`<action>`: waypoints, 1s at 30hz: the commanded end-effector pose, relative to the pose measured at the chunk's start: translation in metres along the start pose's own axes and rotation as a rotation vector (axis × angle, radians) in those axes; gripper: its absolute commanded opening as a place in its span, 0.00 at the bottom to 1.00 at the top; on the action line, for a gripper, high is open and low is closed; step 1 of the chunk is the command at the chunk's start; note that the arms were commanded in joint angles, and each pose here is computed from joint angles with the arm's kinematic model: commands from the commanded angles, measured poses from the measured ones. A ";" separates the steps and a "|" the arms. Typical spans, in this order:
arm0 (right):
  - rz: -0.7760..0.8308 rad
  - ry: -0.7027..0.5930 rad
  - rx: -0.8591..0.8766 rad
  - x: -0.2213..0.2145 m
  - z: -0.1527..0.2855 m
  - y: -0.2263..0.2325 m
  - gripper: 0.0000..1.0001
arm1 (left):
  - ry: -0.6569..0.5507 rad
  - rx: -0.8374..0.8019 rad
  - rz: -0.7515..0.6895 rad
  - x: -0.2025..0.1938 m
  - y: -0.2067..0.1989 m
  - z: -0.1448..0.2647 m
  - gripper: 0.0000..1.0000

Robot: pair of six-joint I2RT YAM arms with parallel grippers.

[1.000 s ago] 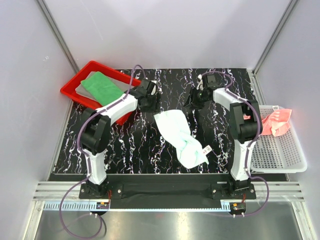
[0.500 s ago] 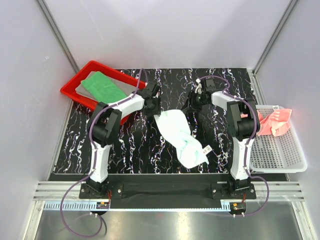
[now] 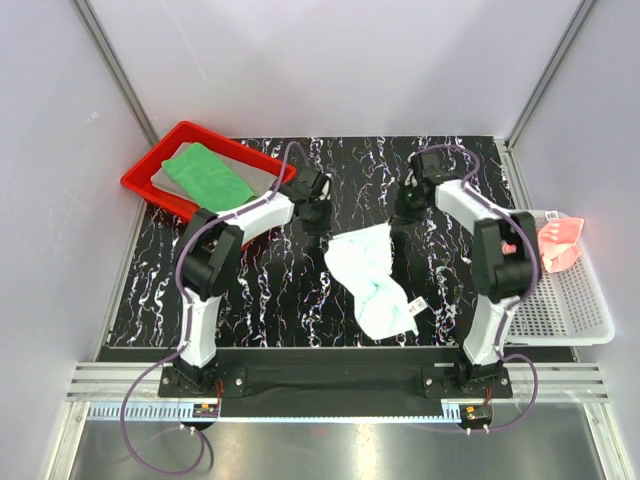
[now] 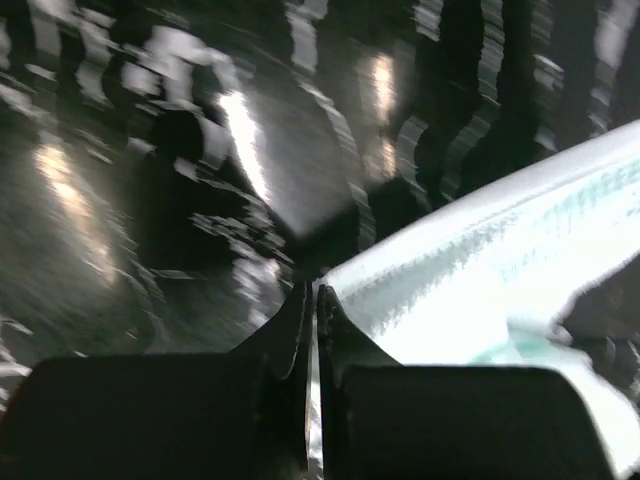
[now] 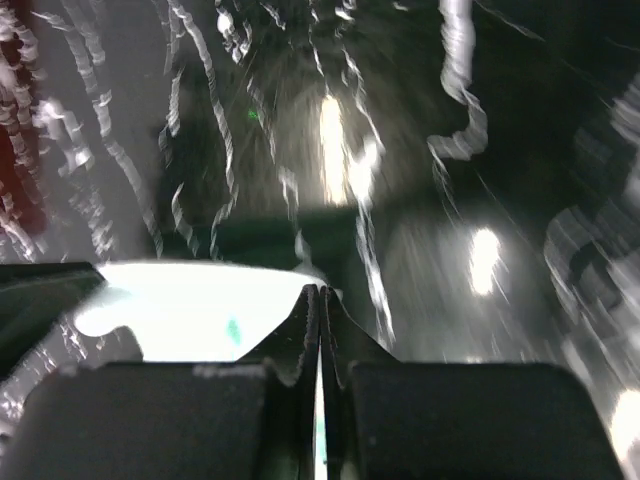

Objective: Fold and stack the towels
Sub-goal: Flatten out the crumpled towel

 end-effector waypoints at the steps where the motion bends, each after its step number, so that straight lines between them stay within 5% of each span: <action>1: 0.006 -0.140 -0.150 0.003 0.082 -0.010 0.00 | -0.124 -0.115 -0.043 0.029 -0.057 0.077 0.00; 6: 0.026 -0.173 0.068 -0.026 0.102 0.035 0.02 | -0.074 0.125 -0.026 -0.014 -0.006 0.101 0.00; 8: 0.029 -0.071 0.222 -0.050 0.090 0.057 0.33 | -0.042 0.206 -0.019 -0.039 0.021 0.100 0.00; 10: 0.029 -0.058 0.256 -0.054 0.082 0.066 0.46 | -0.015 0.250 -0.008 -0.053 0.039 0.096 0.00; 12: 0.030 -0.075 0.220 -0.050 0.075 0.061 0.50 | 0.037 0.287 0.002 -0.070 0.055 0.087 0.00; 17: 0.166 -0.112 0.146 -0.021 0.048 0.056 0.48 | 0.085 0.307 0.004 -0.081 0.068 0.071 0.00; 23: 0.413 0.054 0.411 -0.033 0.008 0.080 0.45 | 0.084 0.329 0.014 -0.079 0.076 0.066 0.00; 30: 0.398 0.117 0.350 -0.021 -0.036 0.075 0.43 | 0.091 0.347 0.031 -0.079 0.084 0.062 0.00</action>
Point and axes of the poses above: each gripper's point midway between its finger pads, its own z axis back along the fingers, its own y axis along the line the jaws close on, x = y × z, the point moved 3 cm from there along z, back along the fingers, and after that the axes turned 5 degrees about -z, right-handed, at the moved point
